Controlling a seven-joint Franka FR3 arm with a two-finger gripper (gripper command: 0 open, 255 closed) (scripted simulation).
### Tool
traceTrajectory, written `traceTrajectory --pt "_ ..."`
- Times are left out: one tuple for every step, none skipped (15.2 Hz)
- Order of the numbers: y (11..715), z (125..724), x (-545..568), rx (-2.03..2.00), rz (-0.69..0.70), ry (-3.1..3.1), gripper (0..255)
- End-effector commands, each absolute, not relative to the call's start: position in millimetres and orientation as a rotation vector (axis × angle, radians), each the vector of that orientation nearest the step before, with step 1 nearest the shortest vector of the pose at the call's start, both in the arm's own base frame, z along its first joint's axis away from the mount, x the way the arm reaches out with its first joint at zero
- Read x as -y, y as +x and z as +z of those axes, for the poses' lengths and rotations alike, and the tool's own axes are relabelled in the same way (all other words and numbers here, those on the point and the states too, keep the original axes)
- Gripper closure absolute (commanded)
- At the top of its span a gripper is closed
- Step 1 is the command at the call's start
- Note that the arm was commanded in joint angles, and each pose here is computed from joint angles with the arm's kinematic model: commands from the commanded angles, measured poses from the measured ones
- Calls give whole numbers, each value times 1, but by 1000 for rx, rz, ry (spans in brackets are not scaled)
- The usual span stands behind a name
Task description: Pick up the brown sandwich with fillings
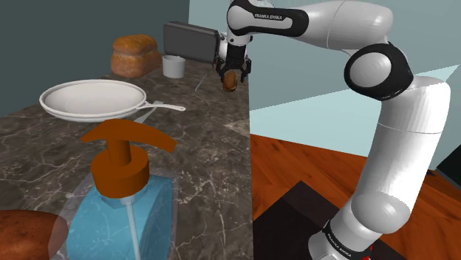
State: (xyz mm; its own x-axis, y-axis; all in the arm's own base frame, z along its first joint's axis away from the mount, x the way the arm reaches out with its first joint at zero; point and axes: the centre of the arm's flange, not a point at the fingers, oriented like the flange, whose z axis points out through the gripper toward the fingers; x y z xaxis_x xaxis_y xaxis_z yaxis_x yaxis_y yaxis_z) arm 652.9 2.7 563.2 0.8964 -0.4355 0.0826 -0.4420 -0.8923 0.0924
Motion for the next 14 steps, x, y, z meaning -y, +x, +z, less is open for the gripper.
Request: traceTrajectory --pt "653 553 -3 686 91 2952 0" --pt "653 548 -3 686 91 2952 0" --pt "653 543 -3 686 91 2952 0" --pt "653 535 -3 686 91 2952 0" --pt "653 535 -3 686 91 2952 0" --pt "653 535 -3 686 91 2952 0" --pt "654 534 -3 686 91 2952 255" --pt "654 534 -3 686 91 2952 255" --pt "654 534 -3 686 91 2952 255" --pt "654 534 -3 686 91 2952 255" --pt "654 534 -3 686 91 2952 255" --pt "654 534 -3 686 91 2952 255" --pt "654 534 -3 686 91 2952 255" --pt "654 534 -3 686 91 2952 255"
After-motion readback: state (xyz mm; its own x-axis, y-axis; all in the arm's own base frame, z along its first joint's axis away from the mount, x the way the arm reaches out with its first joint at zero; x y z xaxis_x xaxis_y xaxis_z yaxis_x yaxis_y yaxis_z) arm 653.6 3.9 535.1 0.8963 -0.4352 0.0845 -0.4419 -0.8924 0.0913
